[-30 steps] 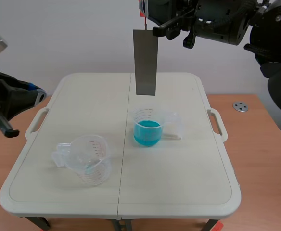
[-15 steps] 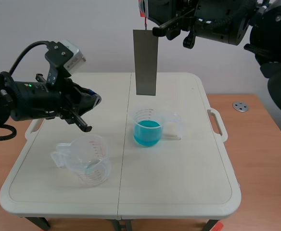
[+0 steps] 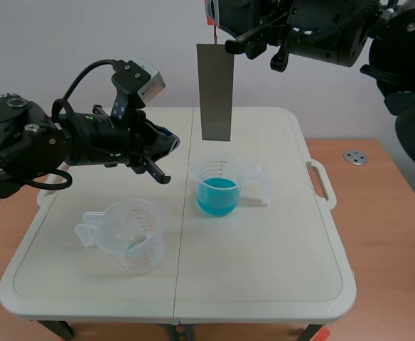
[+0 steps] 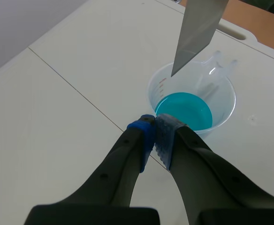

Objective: Hold the metal plate by the orange handle, dip it into the blue solution, take it out and point at it, then put the plate back in the beaker on the left.
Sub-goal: 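Raise the plate and point at it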

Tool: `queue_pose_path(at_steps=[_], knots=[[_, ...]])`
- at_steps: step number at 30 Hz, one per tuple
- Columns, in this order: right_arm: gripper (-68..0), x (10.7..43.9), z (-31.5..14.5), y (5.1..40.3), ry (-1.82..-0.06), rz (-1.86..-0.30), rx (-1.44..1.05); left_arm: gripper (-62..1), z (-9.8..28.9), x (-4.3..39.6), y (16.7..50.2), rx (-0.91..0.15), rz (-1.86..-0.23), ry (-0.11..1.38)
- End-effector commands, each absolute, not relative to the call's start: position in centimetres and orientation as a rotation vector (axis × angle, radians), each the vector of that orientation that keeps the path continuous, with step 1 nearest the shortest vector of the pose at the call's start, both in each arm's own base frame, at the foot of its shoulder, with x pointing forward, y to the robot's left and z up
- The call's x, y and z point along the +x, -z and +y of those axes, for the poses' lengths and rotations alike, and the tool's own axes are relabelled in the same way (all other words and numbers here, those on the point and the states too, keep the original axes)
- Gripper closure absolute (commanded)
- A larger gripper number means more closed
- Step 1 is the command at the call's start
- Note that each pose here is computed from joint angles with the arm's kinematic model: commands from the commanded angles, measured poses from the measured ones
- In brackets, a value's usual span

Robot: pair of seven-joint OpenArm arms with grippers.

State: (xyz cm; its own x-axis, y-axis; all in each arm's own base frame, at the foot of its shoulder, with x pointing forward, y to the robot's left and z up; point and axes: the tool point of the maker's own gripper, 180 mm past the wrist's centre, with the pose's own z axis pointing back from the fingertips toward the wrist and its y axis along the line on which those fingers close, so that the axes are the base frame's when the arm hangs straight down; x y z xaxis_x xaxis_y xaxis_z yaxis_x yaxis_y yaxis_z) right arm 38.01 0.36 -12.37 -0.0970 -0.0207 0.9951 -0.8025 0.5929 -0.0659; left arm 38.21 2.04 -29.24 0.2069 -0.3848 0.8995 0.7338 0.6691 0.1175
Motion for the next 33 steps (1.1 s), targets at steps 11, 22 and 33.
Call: queue_pose_path(at_steps=[11, 22, 33], knots=[[-1.3, 38.0, 0.2, 10.1, -0.770, -1.607, 0.729, -3.0, 1.6, 39.4, 27.4, -0.389, -1.179, 0.783], [-1.3, 38.0, 0.2, 10.1, -0.770, -1.608, 0.729, -3.0, 2.5, 39.3, 27.8, -0.368, -1.167, 0.782], [-1.3, 38.0, 0.2, 10.1, -0.769, -1.608, 0.730, -3.0, 13.2, 37.2, 26.9, -0.161, -1.201, 0.676]])
